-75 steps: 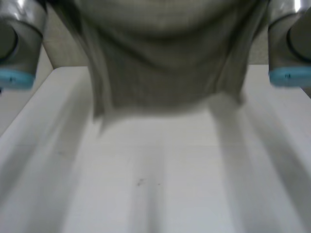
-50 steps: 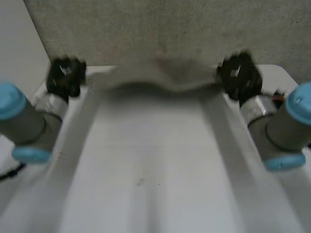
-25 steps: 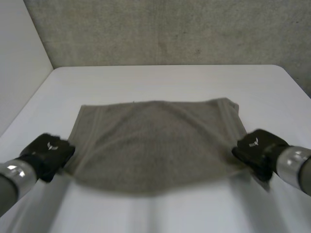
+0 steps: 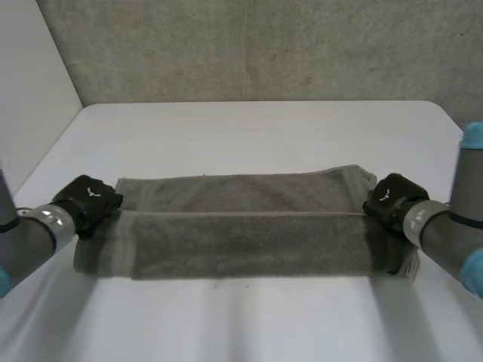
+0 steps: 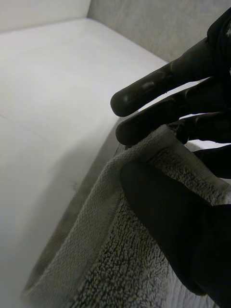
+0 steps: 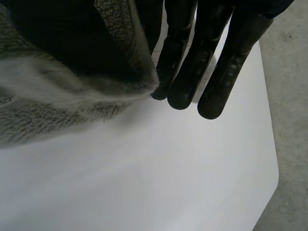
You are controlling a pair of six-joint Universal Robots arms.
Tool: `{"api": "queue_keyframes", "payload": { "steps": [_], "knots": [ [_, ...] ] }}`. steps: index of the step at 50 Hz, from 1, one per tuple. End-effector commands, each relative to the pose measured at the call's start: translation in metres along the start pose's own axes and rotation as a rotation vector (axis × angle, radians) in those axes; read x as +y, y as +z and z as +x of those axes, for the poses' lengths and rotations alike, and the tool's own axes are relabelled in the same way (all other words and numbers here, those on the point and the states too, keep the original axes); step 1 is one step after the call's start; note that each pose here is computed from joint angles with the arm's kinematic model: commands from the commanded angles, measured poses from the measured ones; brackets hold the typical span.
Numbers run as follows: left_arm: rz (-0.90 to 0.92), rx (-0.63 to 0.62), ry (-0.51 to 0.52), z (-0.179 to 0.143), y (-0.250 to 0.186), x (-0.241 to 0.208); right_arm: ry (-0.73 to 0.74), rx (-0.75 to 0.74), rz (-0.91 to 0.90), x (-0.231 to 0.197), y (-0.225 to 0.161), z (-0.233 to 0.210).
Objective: Fold the laundry
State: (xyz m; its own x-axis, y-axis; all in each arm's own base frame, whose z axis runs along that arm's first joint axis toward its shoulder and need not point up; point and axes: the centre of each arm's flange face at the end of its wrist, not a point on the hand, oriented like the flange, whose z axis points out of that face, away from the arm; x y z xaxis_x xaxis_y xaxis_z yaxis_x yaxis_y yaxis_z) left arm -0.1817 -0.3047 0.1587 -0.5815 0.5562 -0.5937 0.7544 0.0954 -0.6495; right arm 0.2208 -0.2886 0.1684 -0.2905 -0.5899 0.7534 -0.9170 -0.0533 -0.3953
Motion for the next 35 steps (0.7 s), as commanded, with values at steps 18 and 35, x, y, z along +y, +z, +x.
{"api": "queue_keyframes", "payload": {
  "steps": [18, 35],
  "knots": [
    [0.458, -0.444, -0.084, -0.092, 0.059, -0.097, 0.008, 0.612, 0.305, -0.061, 0.063, 0.111],
    [0.718, -0.657, -0.438, -0.159, -0.011, -0.154, 0.192, 0.932, 0.747, -0.111, -0.017, 0.180]
  ]
}}
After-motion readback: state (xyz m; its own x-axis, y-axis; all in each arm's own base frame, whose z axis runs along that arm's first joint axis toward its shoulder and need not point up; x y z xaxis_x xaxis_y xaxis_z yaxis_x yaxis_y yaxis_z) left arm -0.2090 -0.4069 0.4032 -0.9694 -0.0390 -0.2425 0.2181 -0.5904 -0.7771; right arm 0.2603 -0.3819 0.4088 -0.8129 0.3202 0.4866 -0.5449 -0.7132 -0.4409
